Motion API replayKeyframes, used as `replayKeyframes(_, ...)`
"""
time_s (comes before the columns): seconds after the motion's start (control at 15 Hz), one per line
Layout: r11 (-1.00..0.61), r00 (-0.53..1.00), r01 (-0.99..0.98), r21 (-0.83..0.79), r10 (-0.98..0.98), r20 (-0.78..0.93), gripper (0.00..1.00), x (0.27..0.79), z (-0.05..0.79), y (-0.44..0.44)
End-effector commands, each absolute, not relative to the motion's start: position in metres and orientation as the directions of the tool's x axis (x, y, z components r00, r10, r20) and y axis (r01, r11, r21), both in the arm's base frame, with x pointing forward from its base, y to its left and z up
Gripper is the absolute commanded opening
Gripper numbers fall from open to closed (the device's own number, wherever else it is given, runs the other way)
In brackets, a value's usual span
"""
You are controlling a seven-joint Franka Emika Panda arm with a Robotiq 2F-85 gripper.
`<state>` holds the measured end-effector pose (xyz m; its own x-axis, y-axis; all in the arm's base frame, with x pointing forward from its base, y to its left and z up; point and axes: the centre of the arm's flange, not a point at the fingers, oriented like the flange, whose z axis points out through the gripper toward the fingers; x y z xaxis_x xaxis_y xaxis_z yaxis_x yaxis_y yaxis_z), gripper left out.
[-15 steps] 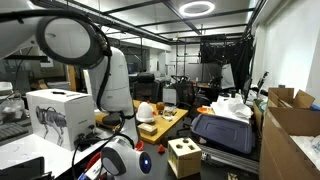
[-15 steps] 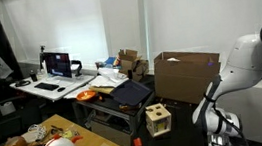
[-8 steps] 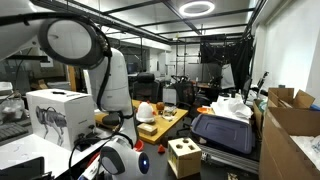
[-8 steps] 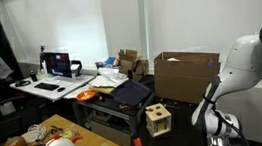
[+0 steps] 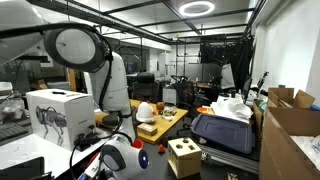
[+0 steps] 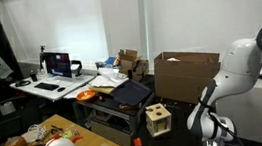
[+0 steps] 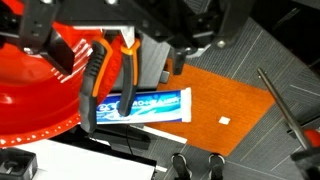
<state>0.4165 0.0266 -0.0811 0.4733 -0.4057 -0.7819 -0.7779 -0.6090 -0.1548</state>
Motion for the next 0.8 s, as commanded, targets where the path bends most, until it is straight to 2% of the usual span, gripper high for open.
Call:
replayKeyframes(0.0, -0.610, 0.481, -0.776, -0.163, -0.404, -0.778, 1.00, 0.427, -0.086, 0.029)
replayKeyframes(0.13, -0.611, 0.485, -0.775, -0.164, -0.407, -0.774, 1.00, 0.430, -0.087, 0.029)
replayKeyframes(0.2, -0.613, 0.488, -0.772, -0.166, -0.406, -0.773, 0.75, 0.431, -0.088, 0.029)
replayKeyframes(0.27, -0.615, 0.491, -0.770, -0.168, -0.404, -0.772, 0.74, 0.432, -0.089, 0.029)
replayKeyframes(0.73, -0.627, 0.498, -0.759, -0.177, -0.383, -0.778, 0.20, 0.437, -0.092, 0.029)
